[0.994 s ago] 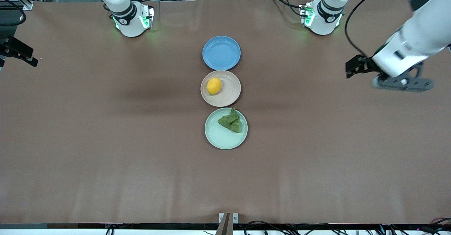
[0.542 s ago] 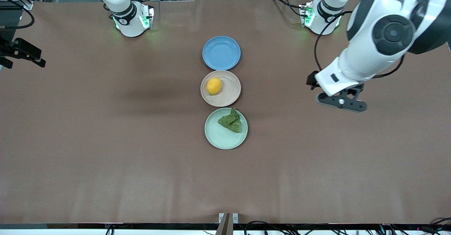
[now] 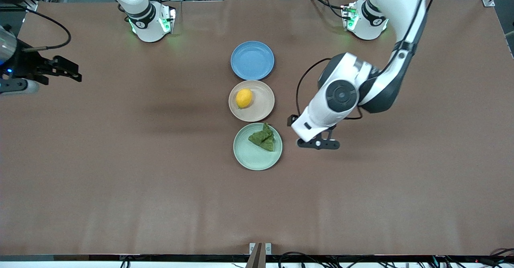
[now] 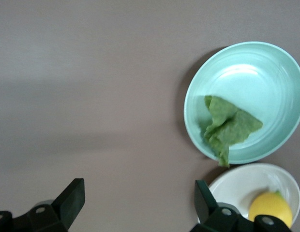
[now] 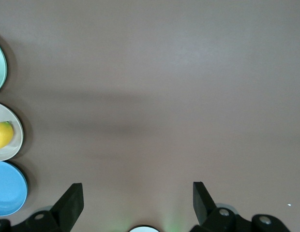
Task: Pick lemon and lettuce from plates
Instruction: 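Reach the left gripper toward the lettuce on the green plate, then grasp the lettuce with the left gripper while the right gripper reaches the lemon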
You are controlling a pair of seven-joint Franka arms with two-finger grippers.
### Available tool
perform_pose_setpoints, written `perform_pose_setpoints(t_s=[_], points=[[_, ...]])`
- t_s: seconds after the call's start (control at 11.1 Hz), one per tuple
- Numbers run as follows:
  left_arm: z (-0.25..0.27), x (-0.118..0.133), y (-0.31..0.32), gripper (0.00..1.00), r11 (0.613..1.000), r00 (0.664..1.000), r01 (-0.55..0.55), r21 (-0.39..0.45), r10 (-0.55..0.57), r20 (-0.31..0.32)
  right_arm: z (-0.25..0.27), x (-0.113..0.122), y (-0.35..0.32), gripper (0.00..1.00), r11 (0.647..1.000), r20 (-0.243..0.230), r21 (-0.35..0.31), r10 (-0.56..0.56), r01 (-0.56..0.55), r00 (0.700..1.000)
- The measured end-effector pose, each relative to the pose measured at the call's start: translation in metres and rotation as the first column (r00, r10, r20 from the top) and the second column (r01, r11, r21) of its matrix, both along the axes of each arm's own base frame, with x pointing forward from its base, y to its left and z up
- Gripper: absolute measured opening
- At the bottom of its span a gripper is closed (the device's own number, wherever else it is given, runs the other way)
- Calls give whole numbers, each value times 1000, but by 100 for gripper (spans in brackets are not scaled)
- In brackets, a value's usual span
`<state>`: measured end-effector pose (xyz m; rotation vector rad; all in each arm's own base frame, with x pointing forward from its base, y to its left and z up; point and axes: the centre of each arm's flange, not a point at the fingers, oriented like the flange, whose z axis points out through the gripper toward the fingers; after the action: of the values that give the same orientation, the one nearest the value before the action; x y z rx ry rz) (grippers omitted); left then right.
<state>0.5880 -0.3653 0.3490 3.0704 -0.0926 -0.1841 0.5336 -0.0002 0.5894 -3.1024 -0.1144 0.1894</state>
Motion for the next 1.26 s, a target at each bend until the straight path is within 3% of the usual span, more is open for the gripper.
perform_pose_setpoints(t_s=[0.36, 0.63, 0.99, 1.26], points=[[-54, 5, -48, 100, 974, 972, -200, -107, 211, 103, -49, -1, 73, 100, 994, -10, -25, -110, 110, 994], [-81, -4, -75, 100, 952, 951, -266, -155, 285, 121, -87, -3, 101, 100, 974, -34, 52, -217, 219, 976], [-133, -22, -106, 100, 928, 932, -308, -208, 339, 132, -125, -4, 178, 100, 906, -46, 39, -420, 422, 906], [-147, -26, -110, 100, 928, 932, -309, -209, 339, 130, -170, -1, 229, 100, 856, -106, 71, -504, 512, 857]])
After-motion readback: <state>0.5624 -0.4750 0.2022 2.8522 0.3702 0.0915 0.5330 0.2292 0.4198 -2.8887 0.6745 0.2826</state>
